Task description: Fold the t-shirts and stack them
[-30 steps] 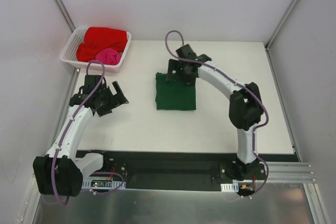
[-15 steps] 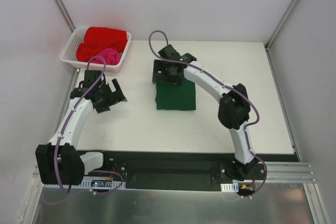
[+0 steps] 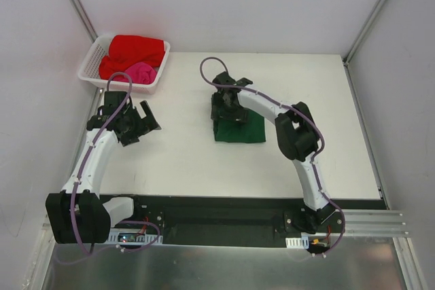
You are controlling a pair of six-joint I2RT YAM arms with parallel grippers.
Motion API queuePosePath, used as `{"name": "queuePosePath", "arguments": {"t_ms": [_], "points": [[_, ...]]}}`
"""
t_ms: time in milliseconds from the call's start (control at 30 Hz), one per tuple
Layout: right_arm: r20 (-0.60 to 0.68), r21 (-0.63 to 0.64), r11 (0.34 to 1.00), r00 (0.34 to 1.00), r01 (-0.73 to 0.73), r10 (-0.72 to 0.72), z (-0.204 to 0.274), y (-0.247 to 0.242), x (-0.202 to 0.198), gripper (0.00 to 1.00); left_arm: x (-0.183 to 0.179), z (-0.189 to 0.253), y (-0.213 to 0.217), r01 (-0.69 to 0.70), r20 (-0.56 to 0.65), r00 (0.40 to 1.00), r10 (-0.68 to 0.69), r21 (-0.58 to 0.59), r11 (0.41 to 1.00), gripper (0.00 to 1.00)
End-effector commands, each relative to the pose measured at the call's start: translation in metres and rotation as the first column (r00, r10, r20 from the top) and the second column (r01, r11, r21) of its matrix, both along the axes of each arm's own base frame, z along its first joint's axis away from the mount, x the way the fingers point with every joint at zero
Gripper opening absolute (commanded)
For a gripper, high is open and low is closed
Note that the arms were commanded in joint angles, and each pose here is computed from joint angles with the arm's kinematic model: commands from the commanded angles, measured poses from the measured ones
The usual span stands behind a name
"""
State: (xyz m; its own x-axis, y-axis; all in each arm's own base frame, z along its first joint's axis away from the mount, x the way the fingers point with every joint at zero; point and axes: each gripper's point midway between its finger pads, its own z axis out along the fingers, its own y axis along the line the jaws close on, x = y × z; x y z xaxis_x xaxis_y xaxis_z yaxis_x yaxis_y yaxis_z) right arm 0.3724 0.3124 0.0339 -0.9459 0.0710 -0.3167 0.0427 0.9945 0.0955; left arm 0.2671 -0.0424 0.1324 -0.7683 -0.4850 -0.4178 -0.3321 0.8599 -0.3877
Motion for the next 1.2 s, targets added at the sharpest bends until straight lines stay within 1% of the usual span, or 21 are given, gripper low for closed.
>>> {"name": "queuePosePath", "arguments": {"t_ms": [0, 67, 100, 133, 167, 233, 300, 333, 400, 433, 467, 500, 533, 567, 733, 800, 867, 967, 1067, 1133, 1167], "points": [[-0.087, -0.168, 0.984, 0.994, 0.055, -0.071, -0.029, -0.095, -0.005, 0.96, -0.003, 0.001, -0.001, -0.002, -0.004, 1.000, 0.002, -0.021, 1.000, 0.99], [-0.046, -0.148, 0.984, 0.994, 0.096, -0.104, -0.020, -0.121, 0.010, 0.96, 0.000, 0.001, -0.001, -0.011, -0.012, 1.000, 0.011, -0.024, 1.000, 0.99], [-0.062, -0.158, 0.983, 0.992, 0.095, -0.106, -0.025, -0.134, 0.004, 0.96, 0.001, 0.001, -0.001, -0.015, -0.014, 1.000, 0.014, -0.025, 1.000, 0.99], [-0.045, -0.146, 0.987, 0.997, 0.059, -0.066, -0.018, -0.142, 0.010, 0.96, 0.003, 0.001, -0.001, -0.016, -0.017, 1.000, 0.016, -0.026, 1.000, 0.99], [-0.030, -0.132, 0.989, 0.997, 0.067, -0.071, -0.016, -0.154, 0.019, 0.96, 0.006, 0.001, -0.001, -0.020, -0.022, 1.000, 0.019, -0.029, 0.999, 0.99], [-0.027, -0.146, 0.989, 0.999, 0.029, -0.033, -0.012, -0.172, 0.027, 0.96, 0.010, 0.001, -0.001, -0.021, -0.030, 0.999, 0.020, -0.030, 0.999, 0.99], [-0.027, -0.152, 0.986, 0.997, 0.066, -0.071, -0.012, -0.196, 0.036, 0.96, 0.015, 0.002, 0.000, -0.023, -0.040, 0.999, 0.022, -0.032, 0.999, 0.99], [-0.032, -0.134, 0.989, 0.997, 0.065, -0.069, -0.013, -0.201, 0.039, 0.97, 0.016, -0.001, -0.001, -0.024, -0.057, 0.998, 0.022, -0.034, 0.999, 0.99], [-0.016, -0.079, 0.996, 0.999, 0.035, -0.036, -0.011, -0.214, 0.052, 0.97, 0.023, 0.004, -0.001, -0.023, -0.051, 0.998, 0.021, -0.039, 0.999, 0.99], [-0.004, -0.072, 0.997, 1.000, 0.017, -0.017, -0.005, -0.227, 0.062, 0.97, 0.027, 0.007, -0.002, -0.017, -0.051, 0.999, 0.015, -0.043, 0.999, 0.99], [-0.018, -0.079, 0.997, 1.000, 0.023, -0.024, -0.008, -0.234, 0.065, 0.96, 0.029, 0.007, -0.002, -0.017, -0.055, 0.998, 0.015, -0.041, 0.999, 0.99], [-0.024, -0.082, 0.996, 0.999, 0.035, -0.037, -0.007, -0.241, 0.069, 1.00, 0.031, 0.008, -0.001, -0.019, -0.053, 0.998, 0.017, -0.038, 0.999, 0.99], [-0.039, -0.099, 0.994, 0.998, 0.054, -0.058, -0.006, -0.251, 0.068, 1.00, 0.033, 0.006, 0.000, -0.022, -0.064, 0.998, 0.020, -0.033, 0.999, 0.99], [-0.024, -0.108, 0.990, 0.995, 0.089, -0.092, -0.001, -0.267, 0.077, 1.00, 0.037, 0.009, 0.000, -0.020, -0.058, 0.998, 0.018, -0.031, 0.999, 0.99], [-0.053, -0.144, 0.976, 0.984, 0.161, -0.170, -0.001, -0.312, 0.077, 1.00, 0.045, 0.009, 0.003, -0.022, -0.071, 0.997, 0.021, -0.016, 1.000, 0.99], [-0.068, -0.123, 0.971, 0.974, 0.206, -0.215, -0.006, -0.328, 0.070, 1.00, 0.047, 0.009, 0.005, -0.025, -0.069, 0.997, 0.025, -0.009, 1.000, 0.99], [-0.044, -0.115, 0.963, 0.967, 0.245, -0.252, -0.002, -0.345, 0.070, 1.00, 0.048, 0.008, 0.005, -0.021, -0.074, 0.997, 0.020, -0.006, 1.000, 0.99], [-0.044, -0.120, 0.968, 0.973, 0.221, -0.228, -0.004, -0.359, 0.063, 1.00, 0.046, 0.003, 0.006, -0.022, -0.088, 0.996, 0.021, -0.004, 1.000, 0.99], [-0.040, -0.169, 0.970, 0.982, 0.174, -0.183, 0.000, -0.369, 0.061, 1.00, 0.046, 0.000, 0.005, -0.020, -0.098, 0.995, 0.019, -0.007, 1.000, 0.99], [-0.031, -0.145, 0.978, 0.987, 0.150, -0.156, 0.001, -0.366, 0.063, 1.00, 0.048, 0.001, 0.005, -0.019, -0.097, 0.995, 0.019, -0.008, 1.000, 0.99], [-0.018, -0.136, 0.985, 0.994, 0.106, -0.109, 0.007, -0.364, 0.064, 1.00, 0.049, 0.002, 0.005, -0.017, -0.093, 0.996, 0.016, -0.007, 1.000, 0.99]]}}
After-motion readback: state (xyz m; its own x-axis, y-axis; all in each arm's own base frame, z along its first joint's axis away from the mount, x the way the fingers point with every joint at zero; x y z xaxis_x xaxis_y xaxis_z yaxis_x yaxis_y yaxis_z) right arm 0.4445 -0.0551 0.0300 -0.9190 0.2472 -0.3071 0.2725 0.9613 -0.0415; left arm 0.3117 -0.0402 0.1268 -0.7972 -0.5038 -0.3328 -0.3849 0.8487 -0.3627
